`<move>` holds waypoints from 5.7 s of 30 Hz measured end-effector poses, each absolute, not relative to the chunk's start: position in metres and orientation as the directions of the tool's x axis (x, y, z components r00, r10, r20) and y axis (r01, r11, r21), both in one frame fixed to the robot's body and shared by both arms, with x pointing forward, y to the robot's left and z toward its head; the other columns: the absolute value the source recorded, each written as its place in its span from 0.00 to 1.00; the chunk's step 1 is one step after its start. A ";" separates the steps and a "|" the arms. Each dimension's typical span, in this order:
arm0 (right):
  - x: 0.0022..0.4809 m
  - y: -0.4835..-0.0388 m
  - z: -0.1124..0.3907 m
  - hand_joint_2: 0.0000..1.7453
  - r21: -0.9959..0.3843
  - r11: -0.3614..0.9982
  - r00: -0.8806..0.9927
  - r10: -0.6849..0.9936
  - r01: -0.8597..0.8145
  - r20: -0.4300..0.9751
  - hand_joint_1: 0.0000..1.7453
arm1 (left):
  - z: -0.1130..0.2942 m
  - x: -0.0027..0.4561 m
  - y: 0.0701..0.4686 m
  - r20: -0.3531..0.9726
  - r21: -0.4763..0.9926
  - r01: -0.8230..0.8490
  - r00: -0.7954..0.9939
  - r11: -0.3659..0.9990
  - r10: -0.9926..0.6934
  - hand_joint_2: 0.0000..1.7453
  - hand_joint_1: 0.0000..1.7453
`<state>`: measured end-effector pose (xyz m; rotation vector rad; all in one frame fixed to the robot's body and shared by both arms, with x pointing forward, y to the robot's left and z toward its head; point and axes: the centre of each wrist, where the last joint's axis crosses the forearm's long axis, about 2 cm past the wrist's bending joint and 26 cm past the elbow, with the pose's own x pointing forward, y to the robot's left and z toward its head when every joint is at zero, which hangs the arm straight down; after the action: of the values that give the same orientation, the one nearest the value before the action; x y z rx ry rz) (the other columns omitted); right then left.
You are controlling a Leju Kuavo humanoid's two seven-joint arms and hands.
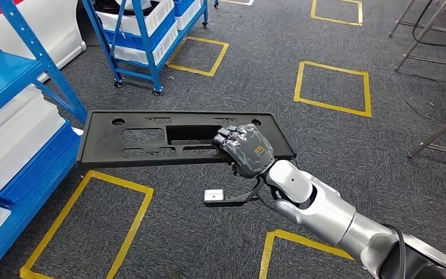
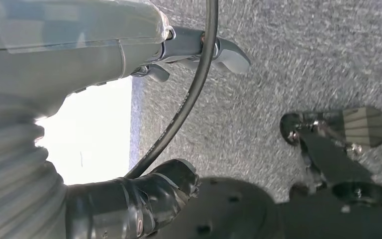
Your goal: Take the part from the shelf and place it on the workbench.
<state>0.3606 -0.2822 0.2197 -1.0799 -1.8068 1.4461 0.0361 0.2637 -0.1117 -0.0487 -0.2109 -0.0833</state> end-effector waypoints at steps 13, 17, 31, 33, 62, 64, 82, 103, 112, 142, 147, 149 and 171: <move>0.383 -0.205 0.237 1.00 -0.961 0.154 -0.576 0.817 0.231 -0.007 1.00 | -0.112 0.037 0.286 0.171 -0.007 0.042 0.984 0.999 -0.041 1.00 0.00; 0.383 -0.198 0.235 1.00 -0.964 0.150 -0.585 0.811 0.221 -0.007 1.00 | -0.113 0.034 0.287 0.165 -0.004 0.044 0.985 0.999 -0.043 1.00 0.00; 0.388 -0.197 0.230 1.00 -0.970 0.129 -0.578 0.816 0.207 -0.015 1.00 | -0.113 0.033 0.289 0.161 -0.004 0.061 0.985 0.998 -0.060 1.00 0.00; 0.389 -0.197 0.232 1.00 -0.969 0.128 -0.577 0.816 0.210 -0.017 1.00 | -0.113 0.034 0.287 0.160 -0.006 0.062 0.985 0.998 -0.061 1.00 0.00; 0.390 -0.193 0.232 1.00 -0.971 0.124 -0.580 0.814 0.203 -0.017 1.00 | -0.113 0.031 0.287 0.150 -0.004 0.064 0.987 0.998 -0.062 1.00 0.00; 0.392 -0.194 0.234 1.00 -0.970 0.126 -0.578 0.816 0.209 -0.018 1.00 | -0.113 0.031 0.285 0.151 -0.004 0.066 0.986 0.998 -0.065 1.00 0.00; 0.389 -0.277 0.266 1.00 -0.933 -0.033 -0.393 0.901 0.358 -0.182 1.00 | -0.113 0.025 0.260 0.204 -0.036 0.093 0.975 0.995 -0.084 1.00 0.00; 0.411 -0.336 0.307 1.00 -0.854 -0.264 -0.185 0.907 0.448 -0.377 1.00 | -0.113 0.020 0.259 0.204 -0.031 0.096 0.975 0.995 -0.088 1.00 0.00; 0.409 -0.351 0.307 1.00 -0.869 -0.258 -0.193 0.911 0.423 -0.364 1.00 | -0.113 0.022 0.258 0.197 -0.016 0.109 0.975 0.994 -0.104 1.00 0.00; 0.397 -0.382 0.295 1.00 -0.885 -0.277 -0.172 0.917 0.374 -0.360 1.00 | -0.113 0.011 0.261 0.158 -0.024 0.130 0.979 0.991 -0.125 1.00 0.00; 0.396 -0.390 0.304 1.00 -0.875 -0.289 -0.154 0.916 0.388 -0.370 1.00 | -0.113 0.019 0.259 0.172 -0.024 0.133 0.977 0.991 -0.127 1.00 0.00; 0.396 -0.392 0.306 1.00 -0.873 -0.293 -0.150 0.915 0.389 -0.374 1.00 | -0.113 0.021 0.259 0.174 -0.026 0.130 0.977 0.991 -0.123 1.00 0.00; 0.392 -0.414 0.316 1.00 -0.880 -0.307 -0.132 0.918 0.363 -0.375 1.00 | -0.112 0.027 0.257 0.188 -0.032 0.136 0.974 0.990 -0.127 1.00 0.00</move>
<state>0.3918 -0.4139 0.3158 -1.6414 -1.4322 1.4515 0.0273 0.2568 -0.1121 -0.0449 -0.1863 -0.1326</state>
